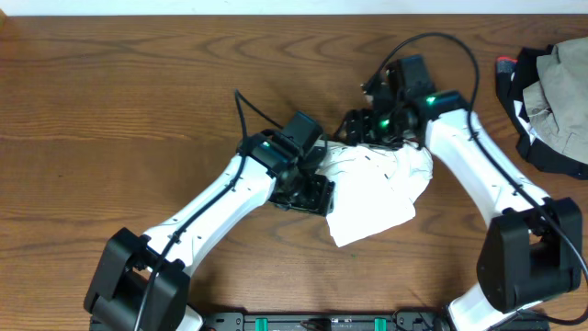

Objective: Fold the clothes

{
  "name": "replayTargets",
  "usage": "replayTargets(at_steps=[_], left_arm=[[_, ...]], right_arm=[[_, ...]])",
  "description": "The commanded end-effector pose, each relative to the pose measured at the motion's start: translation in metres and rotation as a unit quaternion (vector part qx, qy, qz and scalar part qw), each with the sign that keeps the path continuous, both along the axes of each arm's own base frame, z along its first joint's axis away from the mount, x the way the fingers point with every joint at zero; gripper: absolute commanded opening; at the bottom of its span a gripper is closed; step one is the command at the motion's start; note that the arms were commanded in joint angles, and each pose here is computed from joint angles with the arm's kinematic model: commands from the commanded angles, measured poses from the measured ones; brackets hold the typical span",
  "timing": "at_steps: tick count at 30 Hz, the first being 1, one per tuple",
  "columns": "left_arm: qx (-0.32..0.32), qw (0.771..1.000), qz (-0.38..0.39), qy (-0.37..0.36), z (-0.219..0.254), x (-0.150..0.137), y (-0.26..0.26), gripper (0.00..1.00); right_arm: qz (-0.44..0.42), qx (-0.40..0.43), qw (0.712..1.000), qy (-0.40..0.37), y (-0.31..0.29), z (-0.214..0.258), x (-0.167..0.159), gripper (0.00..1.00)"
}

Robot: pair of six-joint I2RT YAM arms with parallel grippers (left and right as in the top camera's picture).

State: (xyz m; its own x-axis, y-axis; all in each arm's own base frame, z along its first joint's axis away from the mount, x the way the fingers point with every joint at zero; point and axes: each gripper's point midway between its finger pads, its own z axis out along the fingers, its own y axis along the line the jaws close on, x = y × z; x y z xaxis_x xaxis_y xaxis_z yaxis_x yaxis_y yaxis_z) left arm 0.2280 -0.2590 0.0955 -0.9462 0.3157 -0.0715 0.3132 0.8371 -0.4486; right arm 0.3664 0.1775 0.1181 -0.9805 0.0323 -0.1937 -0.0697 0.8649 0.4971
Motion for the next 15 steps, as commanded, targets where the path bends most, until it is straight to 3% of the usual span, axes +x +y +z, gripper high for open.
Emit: replayTargets(at_steps=[1, 6, 11, 12, 14, 15], left_arm=[[-0.019, 1.0, -0.012, -0.018, 0.004, 0.004, -0.008, 0.67], [-0.019, 0.998, -0.006, -0.051, -0.001, 0.022, -0.013, 0.67], [-0.003, 0.999, -0.006, -0.036, -0.026, 0.027, -0.016, 0.65], [0.0, 0.999, -0.006, -0.032, -0.031, 0.027, -0.016, 0.61], [0.004, 1.0, -0.006, -0.027, -0.042, 0.029, -0.017, 0.6], [0.005, 1.0, -0.006, -0.026, -0.044, 0.03, -0.018, 0.6]], right_arm=[[0.0, -0.038, 0.999, -0.022, -0.021, 0.016, 0.009, 0.7], [0.0, -0.057, 0.997, 0.052, -0.031, 0.015, -0.024, 0.69], [0.002, -0.08, 0.99, 0.118, -0.041, 0.01, -0.055, 0.64], [0.002, -0.081, 0.989, 0.123, -0.041, 0.01, -0.058, 0.55], [-0.001, -0.084, 0.987, 0.139, -0.042, 0.01, -0.064, 0.19], [-0.002, -0.085, 0.986, 0.146, -0.042, 0.01, -0.068, 0.11]])
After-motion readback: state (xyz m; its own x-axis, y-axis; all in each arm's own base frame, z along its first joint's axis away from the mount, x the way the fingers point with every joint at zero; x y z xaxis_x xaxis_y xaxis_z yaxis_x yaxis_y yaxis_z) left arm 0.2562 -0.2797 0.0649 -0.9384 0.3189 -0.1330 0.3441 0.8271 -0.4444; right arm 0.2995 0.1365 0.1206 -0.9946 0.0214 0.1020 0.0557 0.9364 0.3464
